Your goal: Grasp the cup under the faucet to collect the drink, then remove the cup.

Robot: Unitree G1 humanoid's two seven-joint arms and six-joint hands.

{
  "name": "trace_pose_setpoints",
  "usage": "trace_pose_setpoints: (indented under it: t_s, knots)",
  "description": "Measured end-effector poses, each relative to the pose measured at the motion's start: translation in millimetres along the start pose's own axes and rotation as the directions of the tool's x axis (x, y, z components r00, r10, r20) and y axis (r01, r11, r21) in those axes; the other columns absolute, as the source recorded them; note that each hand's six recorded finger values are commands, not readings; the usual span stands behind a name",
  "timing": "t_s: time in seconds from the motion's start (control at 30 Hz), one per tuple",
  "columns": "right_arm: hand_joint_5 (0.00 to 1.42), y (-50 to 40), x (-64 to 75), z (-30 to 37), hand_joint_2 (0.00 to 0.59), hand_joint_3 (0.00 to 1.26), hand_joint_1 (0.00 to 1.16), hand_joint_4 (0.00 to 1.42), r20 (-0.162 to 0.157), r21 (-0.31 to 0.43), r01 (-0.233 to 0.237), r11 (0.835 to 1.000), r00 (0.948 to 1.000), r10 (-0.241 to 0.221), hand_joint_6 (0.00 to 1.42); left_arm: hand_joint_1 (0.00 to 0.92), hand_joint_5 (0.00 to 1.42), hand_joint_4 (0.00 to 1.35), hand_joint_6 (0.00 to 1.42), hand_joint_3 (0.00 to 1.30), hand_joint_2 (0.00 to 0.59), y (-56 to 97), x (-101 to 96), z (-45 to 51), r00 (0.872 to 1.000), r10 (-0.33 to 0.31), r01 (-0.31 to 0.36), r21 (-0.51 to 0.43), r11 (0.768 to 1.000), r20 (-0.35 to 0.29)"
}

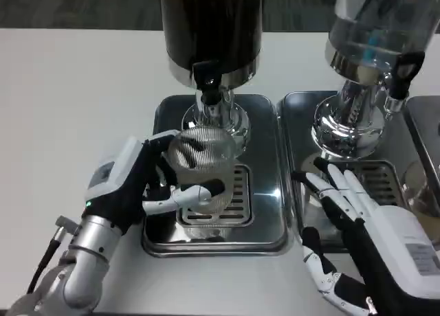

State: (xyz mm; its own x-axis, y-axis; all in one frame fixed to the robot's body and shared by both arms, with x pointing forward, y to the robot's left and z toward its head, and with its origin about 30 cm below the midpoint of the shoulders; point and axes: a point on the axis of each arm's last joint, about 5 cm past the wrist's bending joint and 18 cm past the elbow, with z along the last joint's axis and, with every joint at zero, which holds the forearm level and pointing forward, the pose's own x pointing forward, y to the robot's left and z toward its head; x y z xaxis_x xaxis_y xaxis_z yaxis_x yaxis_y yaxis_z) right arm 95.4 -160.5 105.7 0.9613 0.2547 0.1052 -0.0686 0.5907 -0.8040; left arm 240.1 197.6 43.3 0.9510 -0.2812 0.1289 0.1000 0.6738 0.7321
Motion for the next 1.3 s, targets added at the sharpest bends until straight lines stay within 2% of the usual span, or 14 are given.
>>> trace_pose_setpoints:
  t_s: [0.2, 0.7, 0.83, 0.93, 1.07, 1.3]
  knots:
    - [0.0, 0.6, 0.6, 0.4, 0.586, 0.15, 0.58, 0.01, -0.003, 0.006, -0.002, 1.0, 1.0, 0.002, 0.14, 0.231, 0.73, 0.51, 0.94, 0.4, 0.117, -0.1, 0.0, -0.2, 1.0, -0.019, 0.019, 0.0, 1.0, -0.004]
    - [0.0, 1.0, 1.1, 0.6, 0.586, 0.15, 0.56, 0.01, -0.005, 0.016, 0.002, 1.0, 1.0, -0.002, 0.16, 0.229, 0.72, 0.49, 0.91, 0.38, 0.116, 2.4, 0.0, -0.9, 1.0, -0.025, 0.025, -0.005, 1.0, -0.004]
    - [0.0, 1.0, 1.2, 0.7, 0.586, 0.15, 0.56, 0.01, -0.004, 0.013, 0.002, 1.0, 1.0, -0.001, 0.17, 0.199, 0.67, 0.45, 0.86, 0.34, 0.083, 4.1, -0.7, -1.6, 0.999, -0.033, 0.033, 0.0, 0.999, 0.003]
    - [0.0, 1.2, 1.7, 0.4, 0.586, 0.15, 0.56, 0.01, -0.004, 0.014, 0.002, 1.0, 1.0, -0.002, 0.17, 0.172, 0.62, 0.39, 0.82, 0.3, 0.069, 5.6, -1.4, -2.2, 0.999, -0.036, 0.036, 0.004, 0.999, 0.01]
    - [0.0, 1.5, 2.7, 0.0, 0.586, 0.15, 0.56, 0.01, -0.004, 0.014, 0.0, 1.0, 1.0, 0.0, 0.17, 0.139, 0.49, 0.22, 0.74, 0.21, 0.063, 6.6, -3.4, -2.9, 0.999, -0.037, 0.037, 0.005, 0.999, 0.018]
    - [0.0, 2.2, 5.3, -0.8, 0.586, 0.15, 0.56, 0.01, 0.001, 0.017, -0.004, 1.0, 1.0, 0.004, 0.18, 0.134, 0.39, 0.14, 0.64, 0.16, 0.059, 8.5, -6.0, -3.9, 0.999, -0.042, 0.041, 0.005, 0.999, 0.024]
